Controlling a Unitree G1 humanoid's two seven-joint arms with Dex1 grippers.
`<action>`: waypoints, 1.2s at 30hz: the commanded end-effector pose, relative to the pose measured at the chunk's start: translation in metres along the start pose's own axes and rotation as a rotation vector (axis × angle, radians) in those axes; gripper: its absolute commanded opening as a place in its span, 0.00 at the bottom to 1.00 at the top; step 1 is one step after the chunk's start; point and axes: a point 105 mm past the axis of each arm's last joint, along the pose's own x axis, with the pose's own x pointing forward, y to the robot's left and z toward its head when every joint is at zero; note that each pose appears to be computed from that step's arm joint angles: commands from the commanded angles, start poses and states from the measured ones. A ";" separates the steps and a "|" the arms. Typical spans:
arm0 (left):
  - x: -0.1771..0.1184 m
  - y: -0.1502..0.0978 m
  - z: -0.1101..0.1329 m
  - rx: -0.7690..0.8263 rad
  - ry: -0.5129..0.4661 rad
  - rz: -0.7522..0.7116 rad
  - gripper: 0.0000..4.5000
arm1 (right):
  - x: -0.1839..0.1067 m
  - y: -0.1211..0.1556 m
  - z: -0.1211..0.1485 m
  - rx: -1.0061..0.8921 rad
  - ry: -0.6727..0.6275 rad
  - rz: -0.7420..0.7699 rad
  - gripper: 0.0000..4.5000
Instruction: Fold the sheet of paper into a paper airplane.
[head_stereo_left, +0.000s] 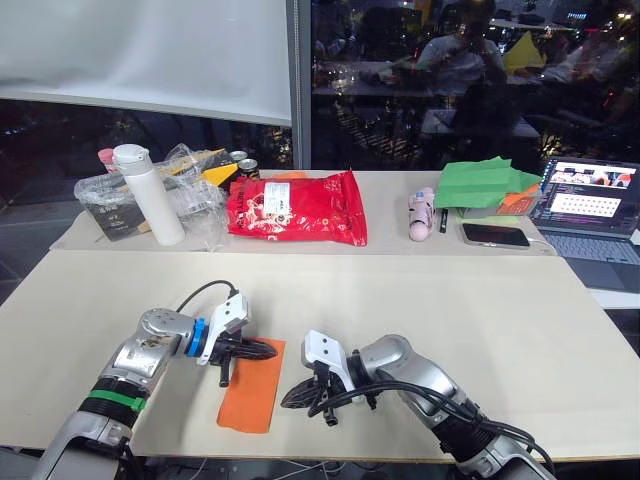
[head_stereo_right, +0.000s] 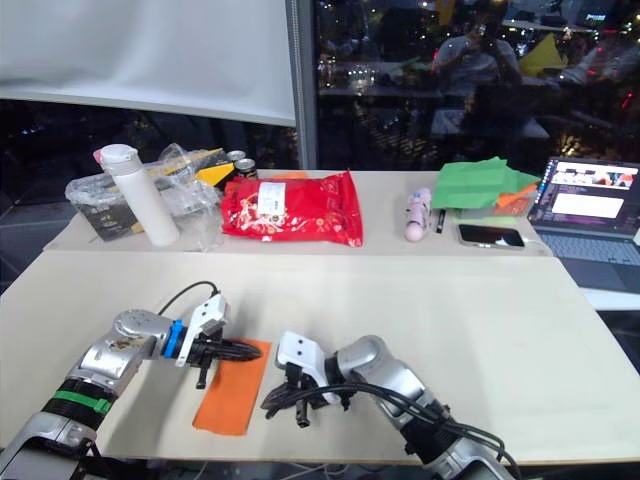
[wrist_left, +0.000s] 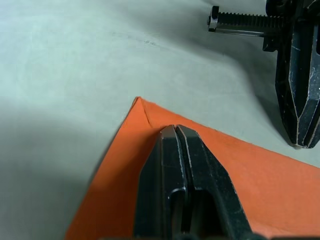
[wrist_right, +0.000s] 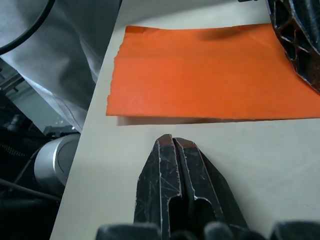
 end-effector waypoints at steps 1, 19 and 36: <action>0.004 -0.001 -0.003 0.011 0.037 -0.033 0.00 | -0.016 -0.007 0.022 -0.045 -0.022 -0.056 0.01; 0.016 0.010 0.015 0.075 0.034 -0.062 0.00 | 0.031 0.008 0.021 -0.053 -0.024 0.023 0.01; 0.008 0.001 0.004 0.039 0.052 -0.074 0.00 | 0.024 0.049 0.014 0.101 -0.065 0.198 0.01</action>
